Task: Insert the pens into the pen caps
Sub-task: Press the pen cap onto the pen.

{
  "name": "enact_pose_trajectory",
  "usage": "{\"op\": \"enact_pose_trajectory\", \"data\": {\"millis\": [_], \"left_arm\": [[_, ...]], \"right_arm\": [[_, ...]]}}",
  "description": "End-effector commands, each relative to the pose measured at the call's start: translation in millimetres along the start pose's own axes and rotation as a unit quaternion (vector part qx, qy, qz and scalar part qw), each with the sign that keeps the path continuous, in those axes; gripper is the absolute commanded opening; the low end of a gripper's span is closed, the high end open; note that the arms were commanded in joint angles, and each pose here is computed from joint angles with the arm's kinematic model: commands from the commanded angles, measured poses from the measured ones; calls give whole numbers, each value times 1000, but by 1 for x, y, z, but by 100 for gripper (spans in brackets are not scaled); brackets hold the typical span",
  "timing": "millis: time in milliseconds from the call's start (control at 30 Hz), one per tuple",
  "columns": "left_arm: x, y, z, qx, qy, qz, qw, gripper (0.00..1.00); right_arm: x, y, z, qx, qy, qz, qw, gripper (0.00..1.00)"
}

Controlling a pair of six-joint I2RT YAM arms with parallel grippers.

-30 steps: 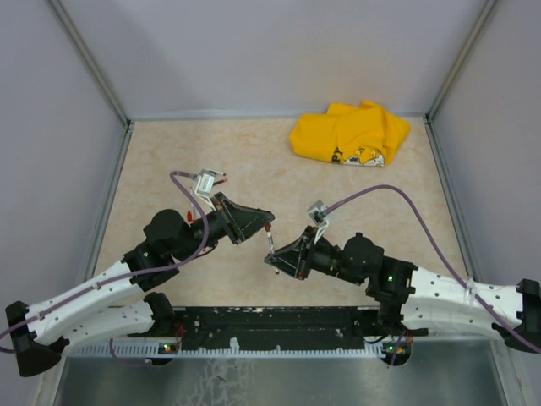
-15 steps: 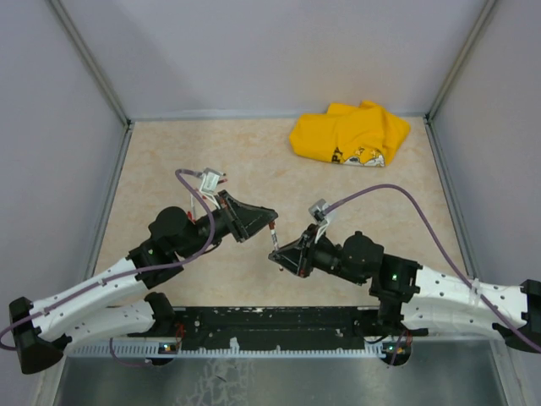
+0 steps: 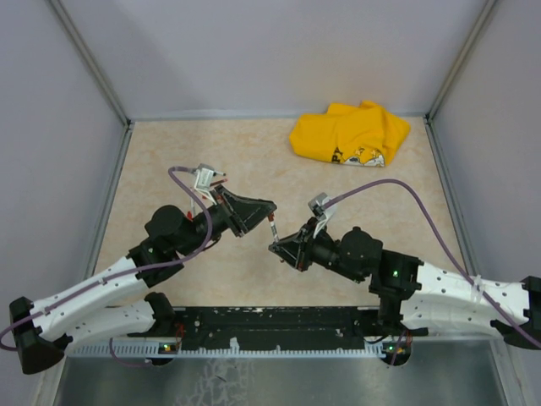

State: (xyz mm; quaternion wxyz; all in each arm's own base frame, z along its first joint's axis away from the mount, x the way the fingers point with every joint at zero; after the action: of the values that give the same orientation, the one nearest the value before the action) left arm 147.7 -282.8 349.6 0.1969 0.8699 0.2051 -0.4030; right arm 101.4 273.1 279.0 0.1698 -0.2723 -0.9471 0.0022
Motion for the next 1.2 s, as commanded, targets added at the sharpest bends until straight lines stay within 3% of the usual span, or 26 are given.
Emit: {"op": "enact_pose_trajectory", "data": {"millis": [0, 900, 1033, 1167], "left_arm": [[-8, -4, 17, 55, 0, 20, 998, 0], [-8, -2, 22, 65, -8, 25, 998, 0], [-8, -3, 21, 62, -6, 24, 998, 0], [-10, -5, 16, 53, 0, 22, 998, 5]], "right_arm": [[-8, -6, -93, -158, 29, 67, 985, 0], [-9, 3, -179, -235, -36, 92, 967, 0], [-9, 4, -176, -227, -41, 89, 969, 0], [-13, 9, -147, -186, -40, 82, 978, 0]]}}
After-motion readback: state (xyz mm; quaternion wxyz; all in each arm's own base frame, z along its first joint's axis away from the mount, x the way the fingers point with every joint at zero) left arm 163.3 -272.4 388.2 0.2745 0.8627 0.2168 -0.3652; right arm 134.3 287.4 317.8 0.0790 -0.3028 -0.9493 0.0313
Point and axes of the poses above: each gripper's point midway between its finger pads, its own y axis out along the fingers, its own x axis along the line the jaws close on, z = x × y, the point moved 3 cm from there along -y, back along the fingers, and after that the axes turned 11 degrees about -y, right-handed, at the moved point
